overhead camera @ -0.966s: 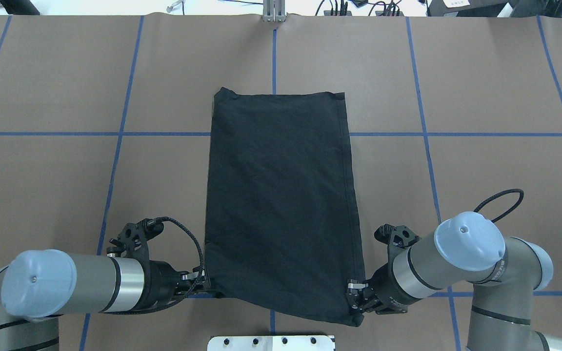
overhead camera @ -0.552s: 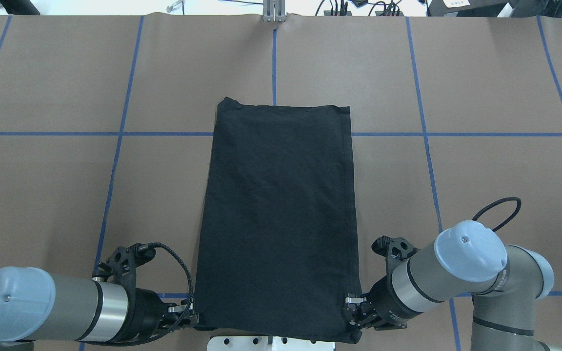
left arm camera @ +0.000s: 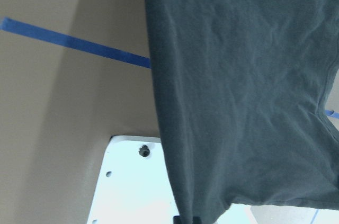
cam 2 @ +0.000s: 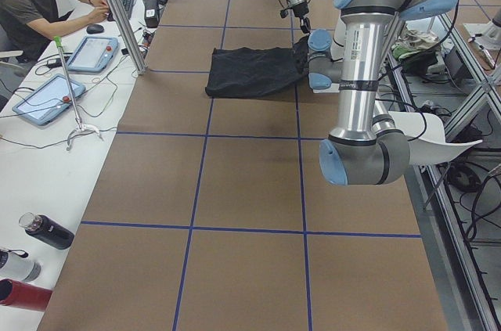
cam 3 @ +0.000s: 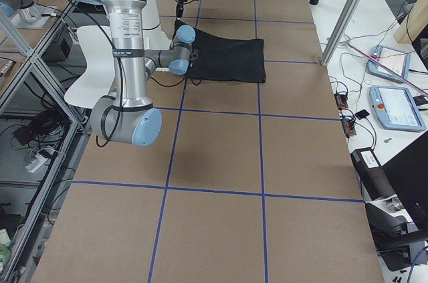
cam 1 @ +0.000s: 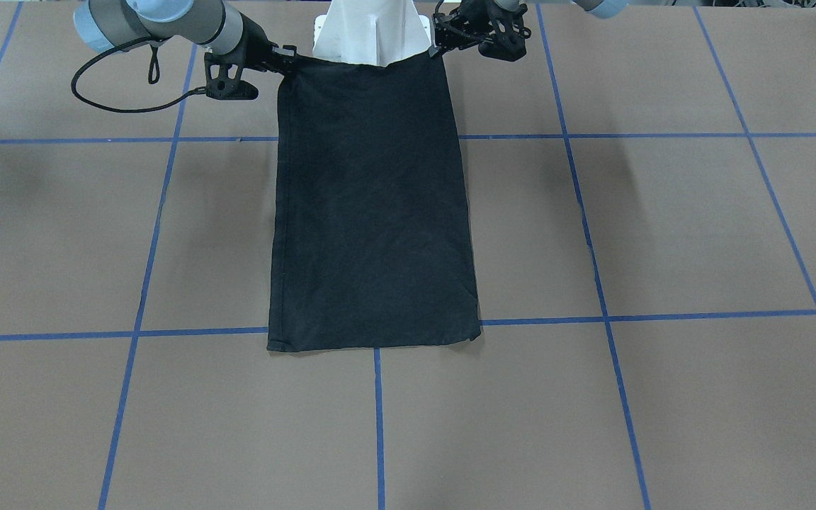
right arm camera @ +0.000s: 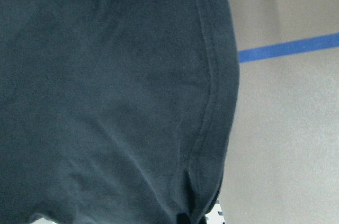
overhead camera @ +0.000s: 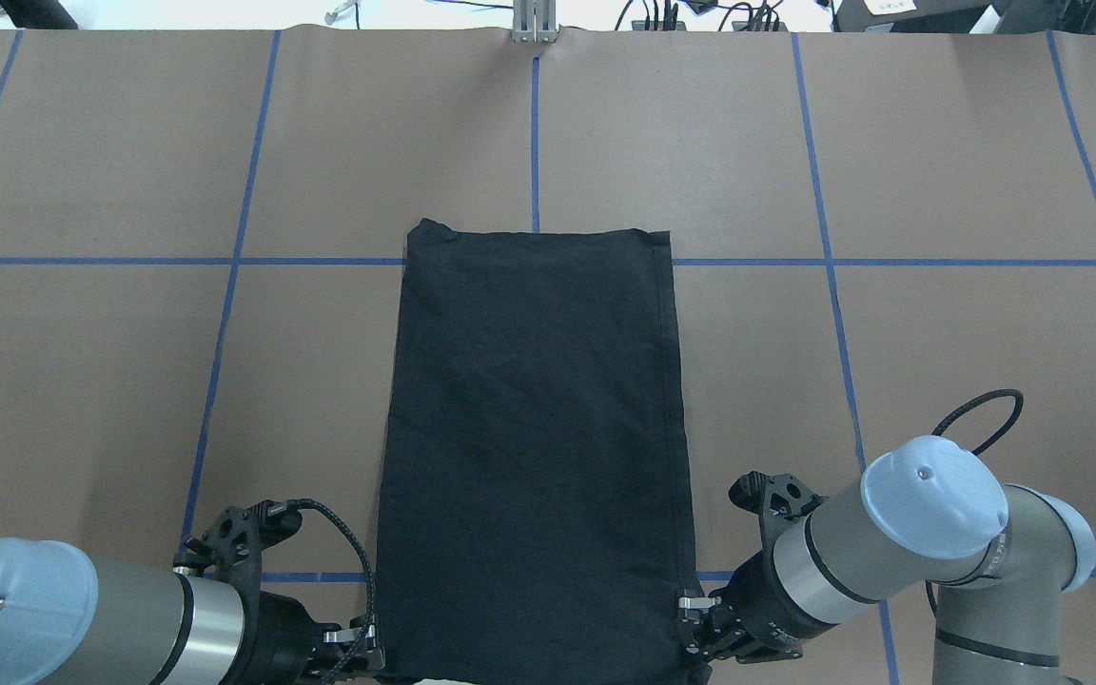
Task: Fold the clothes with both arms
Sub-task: 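Lift the near corners with both grippers and carry them over the shirt, then lay the held corners onto the shirt's far edge with both grippers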
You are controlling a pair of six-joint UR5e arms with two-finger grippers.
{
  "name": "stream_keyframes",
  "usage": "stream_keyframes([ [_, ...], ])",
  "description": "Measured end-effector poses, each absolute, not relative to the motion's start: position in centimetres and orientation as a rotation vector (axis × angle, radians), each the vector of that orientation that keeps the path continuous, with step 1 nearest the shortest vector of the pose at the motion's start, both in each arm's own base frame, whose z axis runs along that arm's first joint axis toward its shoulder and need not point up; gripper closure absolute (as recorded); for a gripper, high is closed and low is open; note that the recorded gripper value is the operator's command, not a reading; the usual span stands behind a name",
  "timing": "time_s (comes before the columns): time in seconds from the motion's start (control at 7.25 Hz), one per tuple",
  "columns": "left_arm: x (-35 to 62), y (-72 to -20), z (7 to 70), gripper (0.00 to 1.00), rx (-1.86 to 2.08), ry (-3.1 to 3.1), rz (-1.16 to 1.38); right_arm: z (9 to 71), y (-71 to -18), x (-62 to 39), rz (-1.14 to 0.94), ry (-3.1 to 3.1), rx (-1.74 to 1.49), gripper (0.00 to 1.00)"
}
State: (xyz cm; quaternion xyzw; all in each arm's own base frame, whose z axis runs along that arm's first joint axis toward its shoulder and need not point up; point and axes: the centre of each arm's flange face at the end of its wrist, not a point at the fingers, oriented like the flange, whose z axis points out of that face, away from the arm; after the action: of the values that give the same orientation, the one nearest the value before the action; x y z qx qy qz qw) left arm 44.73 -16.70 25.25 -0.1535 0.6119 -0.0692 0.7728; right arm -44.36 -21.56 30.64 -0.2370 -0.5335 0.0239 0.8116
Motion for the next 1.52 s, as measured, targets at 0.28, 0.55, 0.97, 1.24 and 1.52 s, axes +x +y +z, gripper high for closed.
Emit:
stream_keyframes([
  [0.28,44.0,-19.5,23.9,1.00,-0.286,1.364,-0.190,30.6,-25.1,-43.2,0.118,-1.159,-0.459,1.00],
  [0.55,41.9,-24.4,21.9,1.00,-0.226,1.418,-0.247,29.9,-29.6,-41.4,0.189,-1.189,-0.400,1.00],
  [0.97,41.3,-33.9,21.7,1.00,-0.081,1.419,-0.310,27.0,-37.0,-39.0,0.295,-1.257,-0.295,1.00],
  [1.24,41.1,-41.4,22.9,1.00,0.013,1.374,-0.366,26.3,-42.9,-39.5,0.364,-1.258,-0.240,1.00],
  [1.52,40.8,-46.2,24.9,1.00,0.070,1.334,-0.389,27.3,-47.7,-40.5,0.409,-1.228,-0.195,1.00],
])
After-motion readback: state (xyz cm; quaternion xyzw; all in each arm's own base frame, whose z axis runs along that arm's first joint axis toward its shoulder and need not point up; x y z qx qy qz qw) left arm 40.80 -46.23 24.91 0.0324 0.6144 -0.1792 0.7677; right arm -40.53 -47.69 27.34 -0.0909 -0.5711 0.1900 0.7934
